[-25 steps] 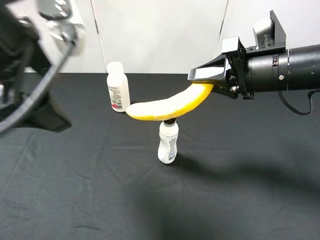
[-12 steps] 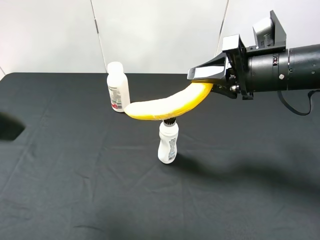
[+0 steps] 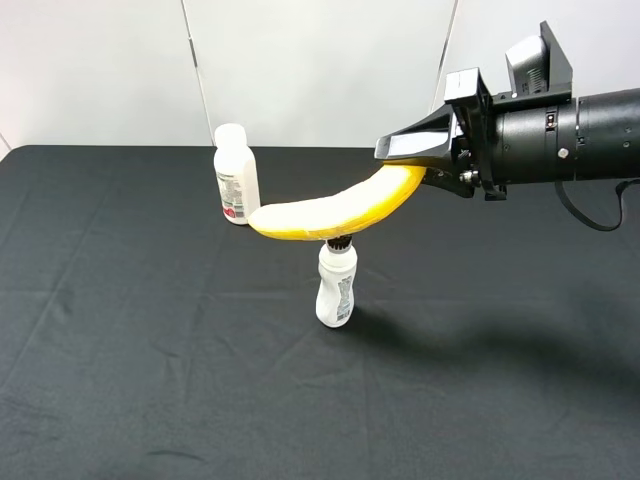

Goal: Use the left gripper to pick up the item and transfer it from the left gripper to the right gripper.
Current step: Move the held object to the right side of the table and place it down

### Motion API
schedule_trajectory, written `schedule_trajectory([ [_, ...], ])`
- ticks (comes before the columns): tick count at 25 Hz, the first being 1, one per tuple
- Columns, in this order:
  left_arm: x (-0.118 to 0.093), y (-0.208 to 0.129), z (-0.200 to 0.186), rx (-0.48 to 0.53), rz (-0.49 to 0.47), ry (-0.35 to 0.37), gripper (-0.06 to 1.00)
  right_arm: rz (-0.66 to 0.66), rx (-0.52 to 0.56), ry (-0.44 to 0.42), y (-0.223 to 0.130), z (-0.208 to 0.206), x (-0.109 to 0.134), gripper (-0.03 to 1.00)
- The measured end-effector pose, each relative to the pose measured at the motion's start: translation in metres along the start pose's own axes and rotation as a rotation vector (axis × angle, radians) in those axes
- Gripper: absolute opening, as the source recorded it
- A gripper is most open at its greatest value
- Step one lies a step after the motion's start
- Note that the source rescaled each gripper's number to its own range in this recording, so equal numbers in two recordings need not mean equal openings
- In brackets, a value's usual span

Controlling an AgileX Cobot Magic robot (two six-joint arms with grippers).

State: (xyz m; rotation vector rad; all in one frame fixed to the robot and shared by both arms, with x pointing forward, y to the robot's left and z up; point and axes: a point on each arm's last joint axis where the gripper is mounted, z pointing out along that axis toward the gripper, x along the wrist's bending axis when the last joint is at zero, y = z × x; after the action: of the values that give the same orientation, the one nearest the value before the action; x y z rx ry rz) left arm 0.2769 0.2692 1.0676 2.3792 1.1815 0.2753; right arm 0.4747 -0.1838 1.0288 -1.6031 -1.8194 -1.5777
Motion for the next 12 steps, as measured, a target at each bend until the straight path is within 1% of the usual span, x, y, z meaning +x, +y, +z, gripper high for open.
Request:
schedule_trajectory([
  [3,0.001,-0.017,0.002,-0.092,-0.004,-0.009,1.0,0.001,0.0,0.0,0.0,0.0,0.0,0.01],
  [4,0.002,-0.029,0.003,-0.162,-0.008,-0.016,1.0,0.001,0.0,0.0,0.0,0.0,0.0,0.01],
  [7,0.004,-0.043,0.006,-0.241,-0.011,-0.025,1.0,0.001,0.0,0.0,0.0,0.0,0.0,0.01],
  [10,0.004,-0.05,0.001,-0.318,-0.014,-0.032,1.0,0.001,0.0,0.0,0.0,0.0,0.0,0.01],
  [12,0.005,-0.051,-0.001,-0.336,-0.012,-0.034,1.0,0.001,0.0,0.0,0.0,0.0,0.0,0.01],
])
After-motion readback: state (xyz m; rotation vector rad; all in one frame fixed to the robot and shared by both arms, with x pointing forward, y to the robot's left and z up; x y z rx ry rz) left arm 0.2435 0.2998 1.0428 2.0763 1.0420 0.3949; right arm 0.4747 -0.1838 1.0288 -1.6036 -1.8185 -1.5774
